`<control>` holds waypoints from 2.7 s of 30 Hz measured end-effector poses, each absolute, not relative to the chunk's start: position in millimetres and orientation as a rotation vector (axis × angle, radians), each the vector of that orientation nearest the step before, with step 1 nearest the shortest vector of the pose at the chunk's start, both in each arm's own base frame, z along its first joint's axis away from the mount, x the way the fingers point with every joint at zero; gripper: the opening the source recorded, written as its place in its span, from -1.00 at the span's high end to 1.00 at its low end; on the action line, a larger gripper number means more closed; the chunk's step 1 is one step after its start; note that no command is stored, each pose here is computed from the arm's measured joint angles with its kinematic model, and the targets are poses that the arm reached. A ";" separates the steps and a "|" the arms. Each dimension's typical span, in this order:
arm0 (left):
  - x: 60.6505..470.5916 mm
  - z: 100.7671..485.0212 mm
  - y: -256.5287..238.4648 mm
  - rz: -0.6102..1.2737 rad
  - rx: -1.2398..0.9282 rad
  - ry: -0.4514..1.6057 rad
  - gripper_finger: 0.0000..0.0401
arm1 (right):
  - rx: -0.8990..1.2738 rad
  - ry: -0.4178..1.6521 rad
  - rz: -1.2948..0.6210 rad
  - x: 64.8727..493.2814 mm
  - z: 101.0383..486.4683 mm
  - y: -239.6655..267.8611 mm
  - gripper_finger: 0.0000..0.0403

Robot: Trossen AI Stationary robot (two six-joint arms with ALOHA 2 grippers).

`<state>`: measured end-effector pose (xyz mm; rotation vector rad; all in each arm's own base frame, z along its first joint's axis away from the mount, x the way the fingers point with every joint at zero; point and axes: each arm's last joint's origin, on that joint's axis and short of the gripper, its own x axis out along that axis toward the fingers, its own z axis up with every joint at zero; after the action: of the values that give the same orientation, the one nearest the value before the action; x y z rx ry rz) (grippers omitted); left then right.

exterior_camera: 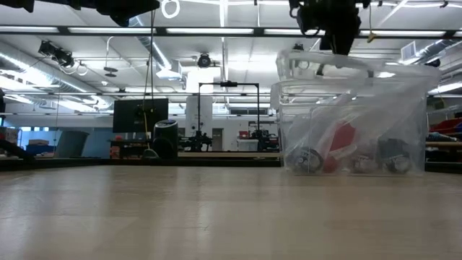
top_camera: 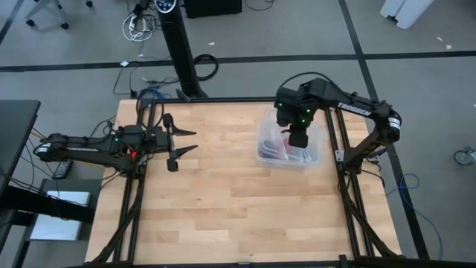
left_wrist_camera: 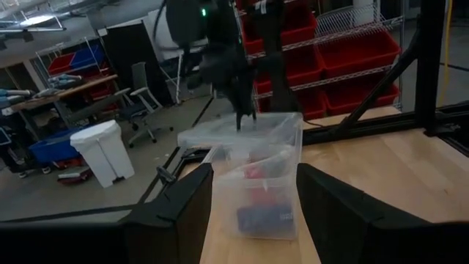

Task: Roll bandage
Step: Close the lid of the transparent bin

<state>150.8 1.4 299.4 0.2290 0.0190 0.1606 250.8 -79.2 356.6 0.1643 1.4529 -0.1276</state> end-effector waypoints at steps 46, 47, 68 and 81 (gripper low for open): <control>160.6 292.8 1.1 0.155 0.231 0.066 -0.02 | 0.261 1.304 -0.076 325.4 342.2 -52.4 0.88; 160.6 293.0 1.1 0.155 0.231 0.064 -0.02 | 0.259 1.306 -0.061 328.7 339.1 -52.4 0.88; 196.5 266.4 0.5 0.148 0.254 0.211 0.11 | 0.012 1.276 -0.254 323.5 369.5 -55.4 0.21; 224.9 240.4 26.5 0.103 0.226 0.065 0.96 | 0.017 0.834 -0.443 262.4 321.3 -42.6 0.99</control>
<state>224.9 26.5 240.4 0.2265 0.0648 0.1033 262.4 -42.6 321.3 0.0171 0.8342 -0.4435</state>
